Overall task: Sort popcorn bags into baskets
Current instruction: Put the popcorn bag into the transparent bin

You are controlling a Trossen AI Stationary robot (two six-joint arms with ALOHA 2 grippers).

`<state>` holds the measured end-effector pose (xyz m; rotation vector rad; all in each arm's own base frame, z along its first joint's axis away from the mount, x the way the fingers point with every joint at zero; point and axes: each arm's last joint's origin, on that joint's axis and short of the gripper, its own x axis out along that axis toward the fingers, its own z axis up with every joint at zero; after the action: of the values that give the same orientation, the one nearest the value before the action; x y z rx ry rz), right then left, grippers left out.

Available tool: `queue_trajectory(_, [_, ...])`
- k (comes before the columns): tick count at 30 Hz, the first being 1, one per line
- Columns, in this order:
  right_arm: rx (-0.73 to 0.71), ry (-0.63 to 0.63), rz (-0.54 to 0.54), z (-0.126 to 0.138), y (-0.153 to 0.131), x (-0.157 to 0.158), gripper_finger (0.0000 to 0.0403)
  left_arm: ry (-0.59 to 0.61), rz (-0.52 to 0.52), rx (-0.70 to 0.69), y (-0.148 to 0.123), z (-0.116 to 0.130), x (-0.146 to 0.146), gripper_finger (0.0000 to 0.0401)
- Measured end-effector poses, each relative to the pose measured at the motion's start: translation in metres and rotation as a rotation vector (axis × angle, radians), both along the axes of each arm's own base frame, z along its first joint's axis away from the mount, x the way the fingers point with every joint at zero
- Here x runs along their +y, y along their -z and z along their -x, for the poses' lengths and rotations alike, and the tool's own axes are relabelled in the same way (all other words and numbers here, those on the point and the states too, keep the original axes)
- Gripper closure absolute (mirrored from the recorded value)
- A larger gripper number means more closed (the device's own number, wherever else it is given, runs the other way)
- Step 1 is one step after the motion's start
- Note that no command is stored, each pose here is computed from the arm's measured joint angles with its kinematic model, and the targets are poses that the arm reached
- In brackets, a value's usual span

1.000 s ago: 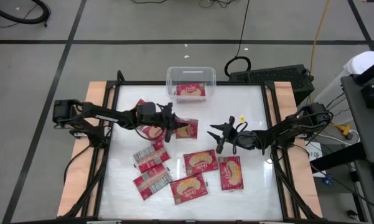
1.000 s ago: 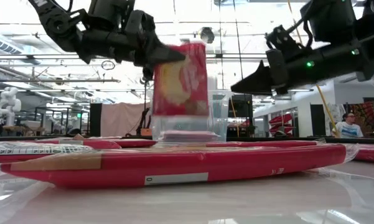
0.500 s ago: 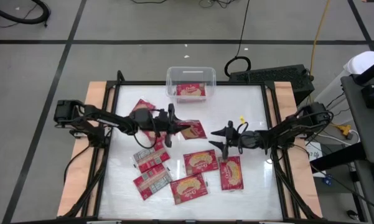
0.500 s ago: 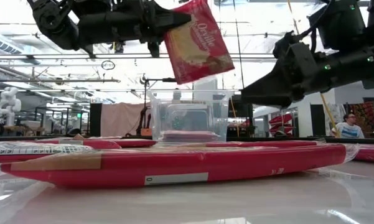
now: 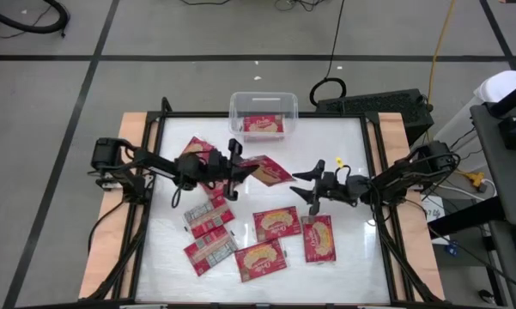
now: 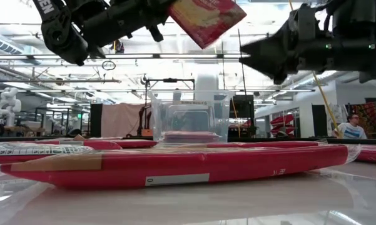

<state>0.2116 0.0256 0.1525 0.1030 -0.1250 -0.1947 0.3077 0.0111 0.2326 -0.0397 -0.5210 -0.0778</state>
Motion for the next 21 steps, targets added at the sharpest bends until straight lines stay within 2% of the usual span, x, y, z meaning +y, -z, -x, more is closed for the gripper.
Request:
queue_trajectory(4, [-0.074, 0.010, 0.028, -0.001, -0.009, -0.001, 0.0195, 0.002, -0.004, -0.003, -0.001, -0.002, -0.001, 0.0376])
queue_trajectory(9, [-0.127, 0.032, 0.102, -0.017, -0.026, 0.000, 0.0195, -0.006, -0.016, -0.008, -0.002, -0.002, -0.003, 0.0375])
queue_trajectory(17, [-0.137, 0.063, 0.229, -0.041, -0.047, 0.004, 0.0195, -0.033, -0.017, -0.017, -0.003, -0.001, 0.001, 0.0375])
queue_trajectory(21, [-0.098, 0.094, 0.229, -0.042, -0.044, 0.003, 0.0195, -0.053, -0.039, -0.019, -0.007, 0.001, 0.004, 0.0375])
